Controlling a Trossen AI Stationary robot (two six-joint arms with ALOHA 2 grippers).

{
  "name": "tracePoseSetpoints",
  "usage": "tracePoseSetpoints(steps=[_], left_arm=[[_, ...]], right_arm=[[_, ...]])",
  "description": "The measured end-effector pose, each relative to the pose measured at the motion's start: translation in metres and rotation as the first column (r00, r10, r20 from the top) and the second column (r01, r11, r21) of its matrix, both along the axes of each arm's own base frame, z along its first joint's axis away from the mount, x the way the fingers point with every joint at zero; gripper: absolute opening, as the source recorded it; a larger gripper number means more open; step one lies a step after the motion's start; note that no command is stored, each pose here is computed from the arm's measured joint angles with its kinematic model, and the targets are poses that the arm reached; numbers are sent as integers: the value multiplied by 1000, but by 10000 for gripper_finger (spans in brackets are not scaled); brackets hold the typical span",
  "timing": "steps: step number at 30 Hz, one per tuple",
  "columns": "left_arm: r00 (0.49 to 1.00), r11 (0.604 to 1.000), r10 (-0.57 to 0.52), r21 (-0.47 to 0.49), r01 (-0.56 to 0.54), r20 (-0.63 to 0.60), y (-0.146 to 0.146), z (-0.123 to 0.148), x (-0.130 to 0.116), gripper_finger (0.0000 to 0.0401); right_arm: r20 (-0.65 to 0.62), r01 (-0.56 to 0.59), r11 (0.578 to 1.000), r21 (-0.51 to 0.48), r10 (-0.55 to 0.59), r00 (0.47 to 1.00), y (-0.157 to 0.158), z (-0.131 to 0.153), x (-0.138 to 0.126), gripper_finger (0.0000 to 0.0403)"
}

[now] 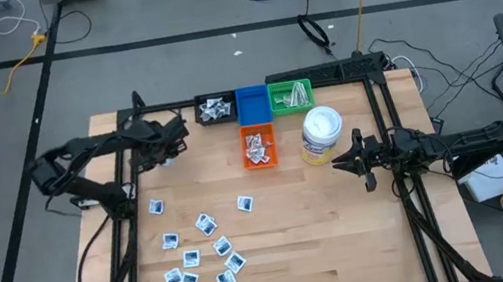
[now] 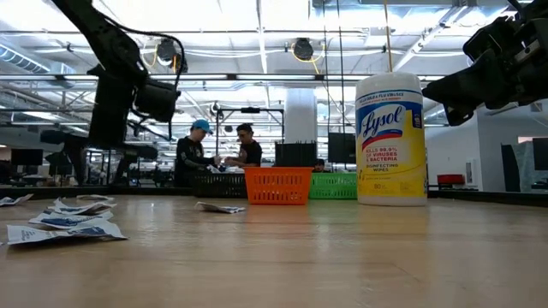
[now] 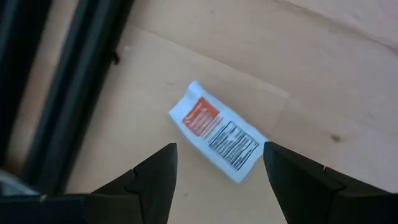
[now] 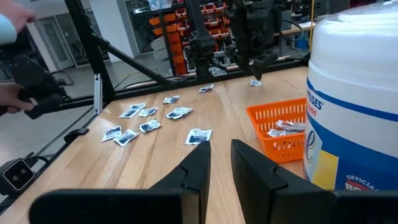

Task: Pick & Place First Aid Supplies
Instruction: Put the orange ointment pack into the orange bin

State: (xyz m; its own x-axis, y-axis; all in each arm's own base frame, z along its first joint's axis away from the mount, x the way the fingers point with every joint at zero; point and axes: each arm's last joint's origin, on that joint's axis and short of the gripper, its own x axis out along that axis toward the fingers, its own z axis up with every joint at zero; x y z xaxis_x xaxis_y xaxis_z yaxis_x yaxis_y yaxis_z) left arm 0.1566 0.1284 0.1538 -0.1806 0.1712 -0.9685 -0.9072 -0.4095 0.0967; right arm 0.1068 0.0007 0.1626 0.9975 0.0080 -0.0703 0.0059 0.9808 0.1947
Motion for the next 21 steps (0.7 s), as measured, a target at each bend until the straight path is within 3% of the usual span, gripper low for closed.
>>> tracePoseSetpoints(steps=[15,21], left_arm=[[996,1000,-1,18,2,-90,5,-21,7,238],[998,999,-27,17,28,-48,7,-22,10,169]], right_arm=[[0,0,1000,0,0,1000,0,0,0,59],[0,0,1000,0,0,1000,0,0,0,59]])
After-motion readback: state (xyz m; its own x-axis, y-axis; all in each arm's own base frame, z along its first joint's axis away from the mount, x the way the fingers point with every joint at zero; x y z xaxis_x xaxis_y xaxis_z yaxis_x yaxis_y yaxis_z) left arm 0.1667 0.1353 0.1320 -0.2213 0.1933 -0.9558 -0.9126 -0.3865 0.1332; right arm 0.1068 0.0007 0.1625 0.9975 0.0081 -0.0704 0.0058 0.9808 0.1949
